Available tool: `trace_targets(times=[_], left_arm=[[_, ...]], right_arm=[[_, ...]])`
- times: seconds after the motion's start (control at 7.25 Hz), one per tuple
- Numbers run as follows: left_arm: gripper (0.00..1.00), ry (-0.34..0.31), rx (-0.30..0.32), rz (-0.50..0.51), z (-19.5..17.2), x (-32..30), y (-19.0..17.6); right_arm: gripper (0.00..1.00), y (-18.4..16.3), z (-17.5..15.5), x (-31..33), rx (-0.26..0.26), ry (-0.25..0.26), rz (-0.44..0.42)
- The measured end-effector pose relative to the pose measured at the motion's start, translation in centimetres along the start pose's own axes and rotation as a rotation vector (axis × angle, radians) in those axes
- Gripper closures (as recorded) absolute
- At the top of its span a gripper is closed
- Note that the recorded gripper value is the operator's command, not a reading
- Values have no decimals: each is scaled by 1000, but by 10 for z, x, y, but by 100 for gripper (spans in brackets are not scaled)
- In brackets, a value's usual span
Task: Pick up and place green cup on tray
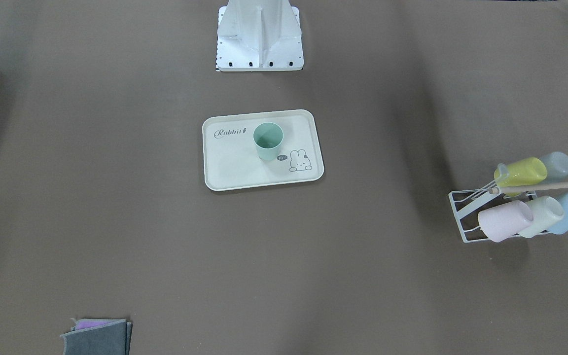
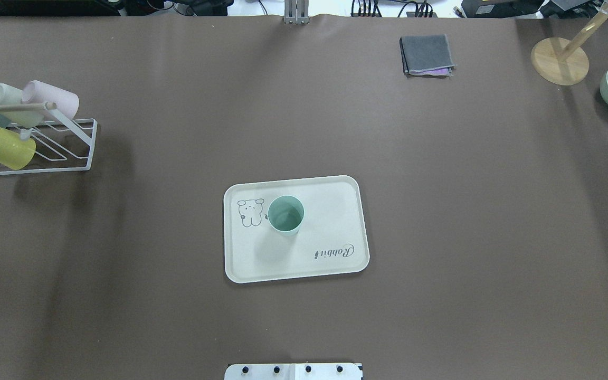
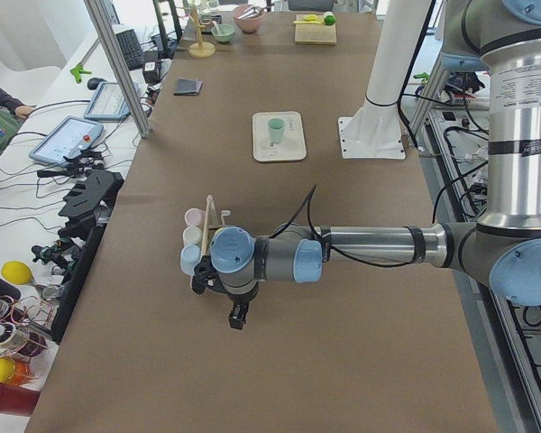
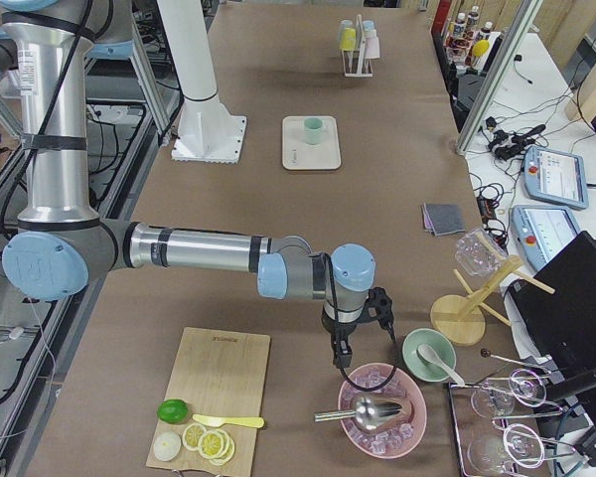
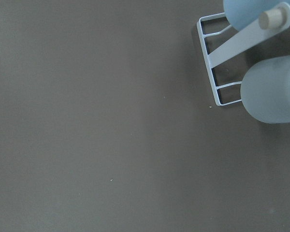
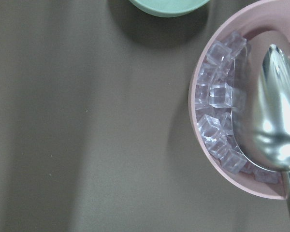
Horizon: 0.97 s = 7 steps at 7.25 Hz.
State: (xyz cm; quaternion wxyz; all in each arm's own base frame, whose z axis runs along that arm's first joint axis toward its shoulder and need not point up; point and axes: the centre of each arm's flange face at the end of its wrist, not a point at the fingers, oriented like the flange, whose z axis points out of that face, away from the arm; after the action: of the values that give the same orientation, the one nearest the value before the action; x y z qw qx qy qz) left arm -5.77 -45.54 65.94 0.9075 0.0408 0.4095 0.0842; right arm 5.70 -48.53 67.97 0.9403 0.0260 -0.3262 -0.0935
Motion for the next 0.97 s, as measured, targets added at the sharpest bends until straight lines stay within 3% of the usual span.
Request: trace_targets(times=[0.97], left_arm=[[1, -1, -6, -11, 3, -4, 2]], right_arm=[[0, -6, -3, -2, 7, 0, -2]])
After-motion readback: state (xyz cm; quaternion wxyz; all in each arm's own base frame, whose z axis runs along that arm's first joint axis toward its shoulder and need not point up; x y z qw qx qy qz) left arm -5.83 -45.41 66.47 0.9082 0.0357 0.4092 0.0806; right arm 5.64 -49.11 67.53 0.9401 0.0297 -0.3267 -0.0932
